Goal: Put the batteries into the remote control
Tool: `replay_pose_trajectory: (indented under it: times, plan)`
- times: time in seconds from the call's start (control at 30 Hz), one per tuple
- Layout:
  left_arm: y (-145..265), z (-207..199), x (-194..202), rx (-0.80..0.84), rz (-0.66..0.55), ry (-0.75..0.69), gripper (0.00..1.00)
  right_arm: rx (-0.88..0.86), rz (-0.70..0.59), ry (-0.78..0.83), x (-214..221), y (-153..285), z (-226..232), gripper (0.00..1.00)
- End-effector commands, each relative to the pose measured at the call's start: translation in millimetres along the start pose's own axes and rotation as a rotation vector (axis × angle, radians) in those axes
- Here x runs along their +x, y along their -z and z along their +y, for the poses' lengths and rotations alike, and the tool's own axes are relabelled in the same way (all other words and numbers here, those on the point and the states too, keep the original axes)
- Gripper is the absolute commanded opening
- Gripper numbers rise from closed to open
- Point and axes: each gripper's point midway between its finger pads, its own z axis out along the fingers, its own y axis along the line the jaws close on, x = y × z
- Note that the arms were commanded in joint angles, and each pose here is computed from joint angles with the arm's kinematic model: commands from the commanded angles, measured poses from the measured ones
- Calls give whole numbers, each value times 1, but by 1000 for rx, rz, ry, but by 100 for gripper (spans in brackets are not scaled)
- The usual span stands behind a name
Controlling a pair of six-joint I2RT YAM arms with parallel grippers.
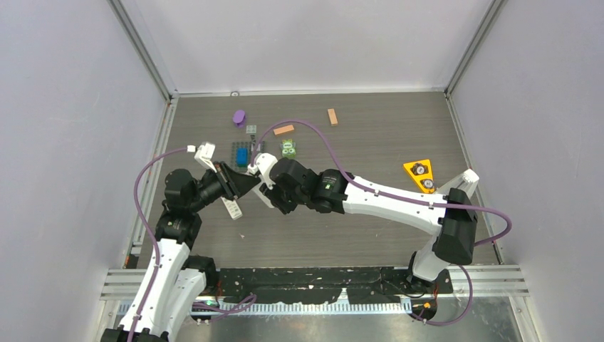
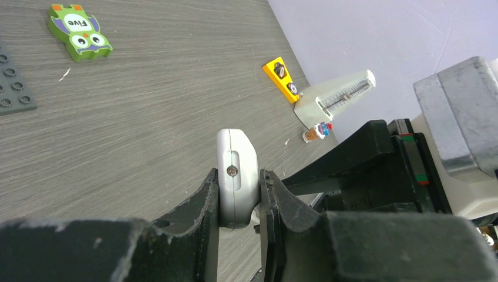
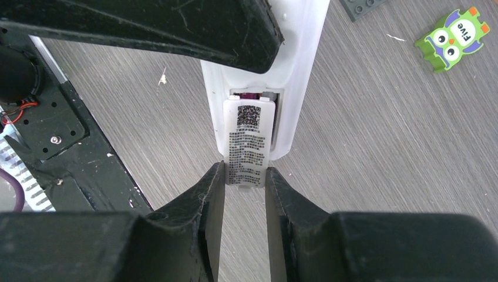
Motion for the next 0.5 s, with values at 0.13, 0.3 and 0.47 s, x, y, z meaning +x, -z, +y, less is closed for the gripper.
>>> replay_pose_trajectory:
  times: [0.13,0.3,0.47]
  plan:
    - [1,-18,-4,98,-6,-73,0,8,-62,15,-25,7,0,20]
    - [1,-12,-7,58,-19,-68,0,9,-81,13,-28,11,-1,20]
    - [0,-8,-7,36,-19,-63,0,11,-83,11,-27,13,-2,20]
